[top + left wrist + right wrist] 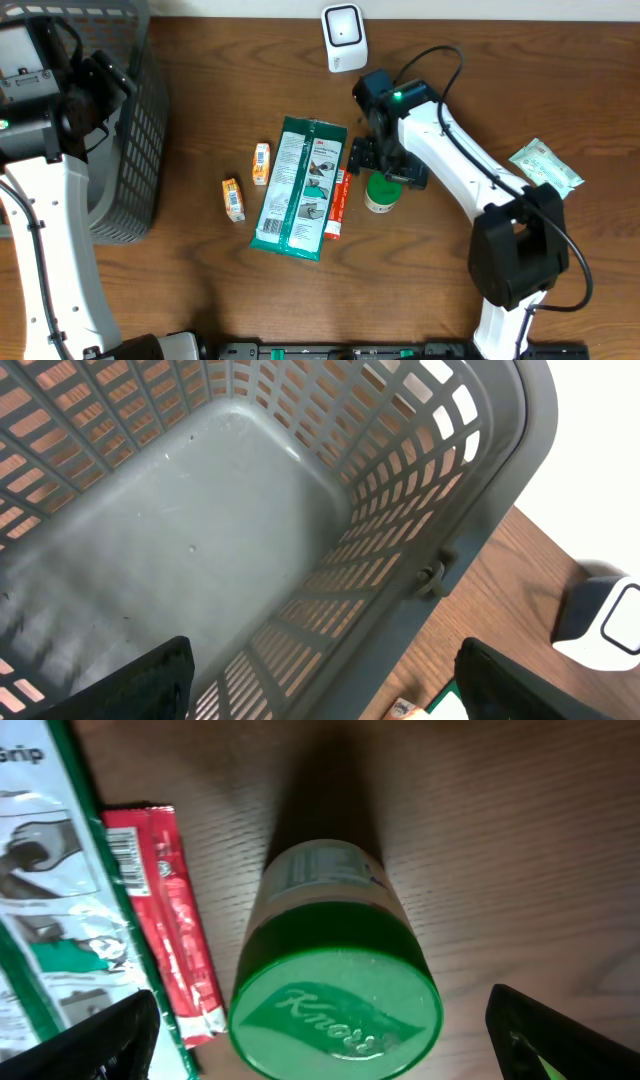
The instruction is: Scan the item barcode
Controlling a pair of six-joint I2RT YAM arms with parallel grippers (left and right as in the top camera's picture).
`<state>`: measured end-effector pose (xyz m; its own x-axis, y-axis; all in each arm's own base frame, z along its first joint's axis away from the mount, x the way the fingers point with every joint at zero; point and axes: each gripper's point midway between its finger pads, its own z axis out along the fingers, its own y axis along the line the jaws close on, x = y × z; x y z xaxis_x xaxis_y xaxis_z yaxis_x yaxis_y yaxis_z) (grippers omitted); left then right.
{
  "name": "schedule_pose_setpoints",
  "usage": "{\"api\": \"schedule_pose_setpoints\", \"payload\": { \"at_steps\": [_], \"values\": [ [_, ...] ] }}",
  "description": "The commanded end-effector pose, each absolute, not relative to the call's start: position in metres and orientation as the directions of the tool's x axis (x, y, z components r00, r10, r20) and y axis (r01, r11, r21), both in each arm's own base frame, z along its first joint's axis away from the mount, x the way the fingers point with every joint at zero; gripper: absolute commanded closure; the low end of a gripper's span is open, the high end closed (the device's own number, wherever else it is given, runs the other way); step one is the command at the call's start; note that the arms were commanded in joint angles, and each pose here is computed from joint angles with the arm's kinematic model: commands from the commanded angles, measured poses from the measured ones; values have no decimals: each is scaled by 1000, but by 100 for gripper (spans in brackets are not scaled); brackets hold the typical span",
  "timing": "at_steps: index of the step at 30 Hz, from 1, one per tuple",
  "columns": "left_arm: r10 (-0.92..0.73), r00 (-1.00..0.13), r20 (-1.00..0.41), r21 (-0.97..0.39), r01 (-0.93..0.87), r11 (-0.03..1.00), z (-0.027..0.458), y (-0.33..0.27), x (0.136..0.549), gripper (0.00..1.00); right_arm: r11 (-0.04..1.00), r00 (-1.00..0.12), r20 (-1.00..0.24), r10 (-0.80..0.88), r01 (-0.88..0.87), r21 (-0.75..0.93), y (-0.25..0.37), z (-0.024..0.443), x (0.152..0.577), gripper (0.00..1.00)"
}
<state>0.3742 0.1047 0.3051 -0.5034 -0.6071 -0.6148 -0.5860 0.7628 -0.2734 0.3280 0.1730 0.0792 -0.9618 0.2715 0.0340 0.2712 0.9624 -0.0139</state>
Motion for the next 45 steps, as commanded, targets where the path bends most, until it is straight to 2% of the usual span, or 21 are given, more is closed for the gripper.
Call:
{"api": "schedule_pose_setpoints", "payload": {
  "at_steps": [1,14,20,26,28,36,39,40,45],
  "values": [
    [-606,-499,-620,-267,-592,761,306,108,375,16,964,-964,25,265,264,-38,177,77,324,1],
    [-605,-499,-620,-267,-592,761,306,108,375,16,966,-968,31,249,246,-76,175,46,309,2],
    [-606,-499,-620,-267,-592,761,306,108,375,16,989,-991,36,130,127,-73,170,47,313,12],
    [-606,-499,-620,-267,-592,761,306,108,375,16,992,-993,33,110,107,-71,171,47,314,19],
    [-606,-499,-620,-267,-592,761,306,108,375,16,991,-994,20,109,107,-84,168,47,316,24],
    [-605,-499,-620,-267,-592,761,306,108,375,16,994,-999,-13,30,31,-101,166,51,325,27],
    [-606,-499,-620,-267,-592,761,306,108,375,16,995,-1000,-16,22,24,-99,167,52,326,32],
    [-606,-499,-620,-267,-592,761,306,108,375,16,995,-1000,-16,22,24,-99,167,52,326,38],
    [-606,-499,-620,-267,-592,761,306,108,375,16,995,-1000,-18,22,23,-99,167,52,327,39]
  ]
}}
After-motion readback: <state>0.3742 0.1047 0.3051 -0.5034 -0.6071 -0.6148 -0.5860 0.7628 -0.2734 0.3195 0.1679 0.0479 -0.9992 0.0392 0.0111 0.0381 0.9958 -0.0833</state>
